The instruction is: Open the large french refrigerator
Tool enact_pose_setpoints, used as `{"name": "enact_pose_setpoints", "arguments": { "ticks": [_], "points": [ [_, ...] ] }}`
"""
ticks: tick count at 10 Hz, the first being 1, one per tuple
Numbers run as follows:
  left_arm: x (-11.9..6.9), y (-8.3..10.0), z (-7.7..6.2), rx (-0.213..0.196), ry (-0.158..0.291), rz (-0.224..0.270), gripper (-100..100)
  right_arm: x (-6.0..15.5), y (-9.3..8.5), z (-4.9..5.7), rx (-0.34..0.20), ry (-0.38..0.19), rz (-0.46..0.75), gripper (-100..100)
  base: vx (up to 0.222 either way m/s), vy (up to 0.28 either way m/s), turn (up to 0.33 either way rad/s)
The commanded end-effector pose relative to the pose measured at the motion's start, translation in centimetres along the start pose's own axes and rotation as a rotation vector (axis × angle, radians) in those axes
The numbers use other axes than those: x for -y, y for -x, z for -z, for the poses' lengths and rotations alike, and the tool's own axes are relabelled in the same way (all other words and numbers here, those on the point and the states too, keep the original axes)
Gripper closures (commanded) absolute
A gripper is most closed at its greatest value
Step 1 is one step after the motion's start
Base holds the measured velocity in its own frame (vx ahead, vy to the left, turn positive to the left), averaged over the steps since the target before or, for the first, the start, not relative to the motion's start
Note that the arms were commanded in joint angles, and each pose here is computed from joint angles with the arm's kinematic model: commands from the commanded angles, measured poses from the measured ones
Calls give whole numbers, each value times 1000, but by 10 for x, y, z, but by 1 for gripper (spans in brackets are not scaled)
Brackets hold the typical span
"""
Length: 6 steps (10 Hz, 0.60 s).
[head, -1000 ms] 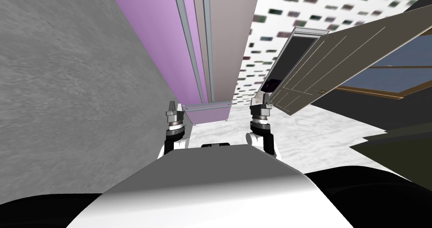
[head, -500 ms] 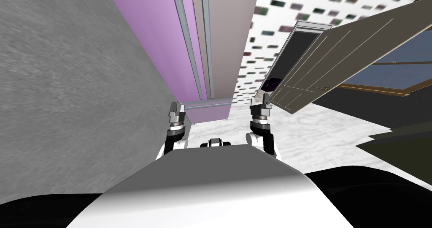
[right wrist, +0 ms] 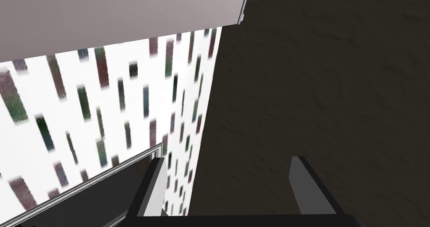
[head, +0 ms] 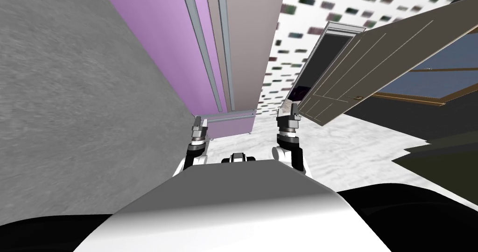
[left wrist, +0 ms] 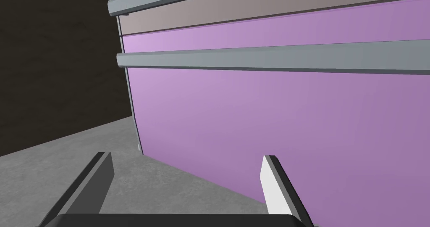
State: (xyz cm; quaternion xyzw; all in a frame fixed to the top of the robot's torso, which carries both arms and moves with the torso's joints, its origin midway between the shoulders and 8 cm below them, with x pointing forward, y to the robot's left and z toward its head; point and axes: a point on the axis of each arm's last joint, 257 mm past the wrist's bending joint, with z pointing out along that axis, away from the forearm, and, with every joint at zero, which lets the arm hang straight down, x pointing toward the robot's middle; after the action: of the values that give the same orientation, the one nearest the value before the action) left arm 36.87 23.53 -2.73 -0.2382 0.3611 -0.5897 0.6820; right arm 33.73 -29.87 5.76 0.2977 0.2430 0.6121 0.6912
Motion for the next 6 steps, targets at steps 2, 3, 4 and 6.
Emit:
{"name": "enact_pose_setpoints", "arguments": {
  "ticks": [2,3,4,6],
  "points": [
    [-29,-7,11,-28,32,16,-100,0,0,0,0,0,0,0,133,-23,-48],
    [-37,-8,15,-32,41,22,-100,0,0,0,0,0,0,0,149,-23,-47],
    [-45,-9,19,-34,50,28,-100,0,0,0,0,0,0,0,128,-27,-52],
    [-60,-12,26,-36,68,42,-100,0,0,0,0,0,0,0,107,-22,-40]
  ]
}}
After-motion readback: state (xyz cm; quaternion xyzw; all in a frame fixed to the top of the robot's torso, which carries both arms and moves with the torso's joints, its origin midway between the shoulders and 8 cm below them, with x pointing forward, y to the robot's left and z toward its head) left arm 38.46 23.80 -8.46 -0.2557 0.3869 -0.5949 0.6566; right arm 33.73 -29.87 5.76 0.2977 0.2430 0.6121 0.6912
